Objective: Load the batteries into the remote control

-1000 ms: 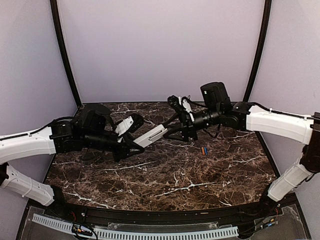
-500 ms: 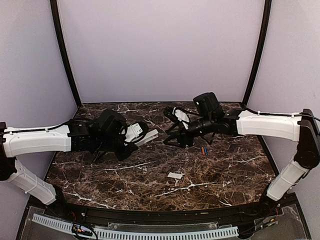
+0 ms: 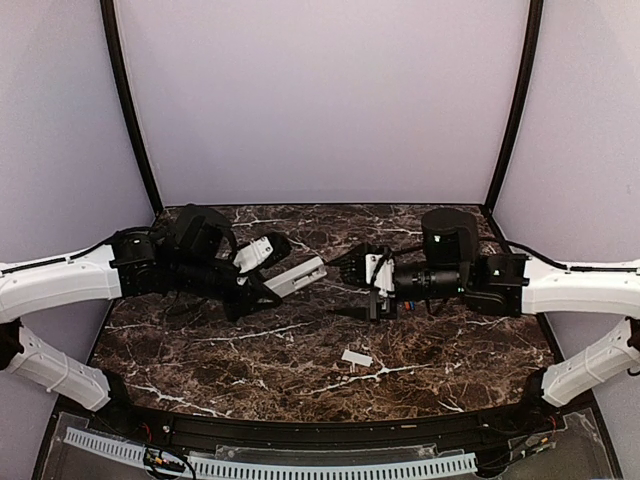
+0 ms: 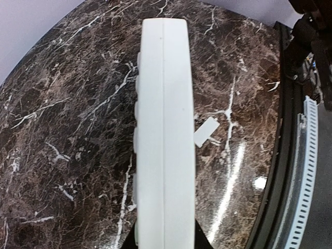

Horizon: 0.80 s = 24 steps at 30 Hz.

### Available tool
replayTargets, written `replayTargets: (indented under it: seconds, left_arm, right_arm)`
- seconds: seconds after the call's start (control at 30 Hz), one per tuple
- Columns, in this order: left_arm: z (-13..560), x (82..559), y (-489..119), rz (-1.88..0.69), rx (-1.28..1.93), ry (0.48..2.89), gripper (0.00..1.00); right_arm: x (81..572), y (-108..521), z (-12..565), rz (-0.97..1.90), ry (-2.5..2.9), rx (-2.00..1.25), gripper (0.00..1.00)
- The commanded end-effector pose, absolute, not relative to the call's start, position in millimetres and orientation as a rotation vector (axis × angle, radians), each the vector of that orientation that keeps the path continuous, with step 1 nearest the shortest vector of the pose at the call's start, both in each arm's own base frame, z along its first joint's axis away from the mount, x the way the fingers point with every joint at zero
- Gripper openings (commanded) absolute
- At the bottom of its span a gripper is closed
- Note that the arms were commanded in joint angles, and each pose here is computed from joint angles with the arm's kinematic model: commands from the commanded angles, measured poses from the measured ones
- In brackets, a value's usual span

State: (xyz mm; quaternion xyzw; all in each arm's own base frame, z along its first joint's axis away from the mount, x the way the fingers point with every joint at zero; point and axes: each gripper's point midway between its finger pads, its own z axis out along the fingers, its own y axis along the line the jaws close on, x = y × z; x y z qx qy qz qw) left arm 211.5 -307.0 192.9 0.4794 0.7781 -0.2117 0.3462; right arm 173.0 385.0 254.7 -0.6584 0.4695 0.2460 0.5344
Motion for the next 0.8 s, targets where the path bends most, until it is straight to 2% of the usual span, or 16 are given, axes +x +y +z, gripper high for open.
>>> replayTargets:
  seconds: [0.0,0.2,0.37,0.5,0.77]
  left_arm:
    - [227.2,174.6,-316.7,-0.879,1.234,2.012,0.0]
    - [238.6,162.3,-315.9,-0.98,1.198,2.032,0.0]
    - [235.9,159.2,-314.0,-0.985,1.207,2.047,0.0]
    - [236.2,158.6,-313.3,-0.984,1.211,2.048,0.0]
    - [234.2,156.9,-310.4,-0.972,1.223,2.051,0.0]
  right_arm:
    - [165.0,402.6,279.1,0.212,0.742,-1.612,0.76]
    - [174.4,428.1,264.1,-0.084,0.671,-1.746,0.8]
    - [193.7,443.3,261.5,-0.192,0.698,-1.759,0.78]
    - [196.1,451.2,256.4,-0.199,0.709,-1.782,0.53]
    - [199.6,452.7,251.3,-0.222,0.761,-1.788,0.2]
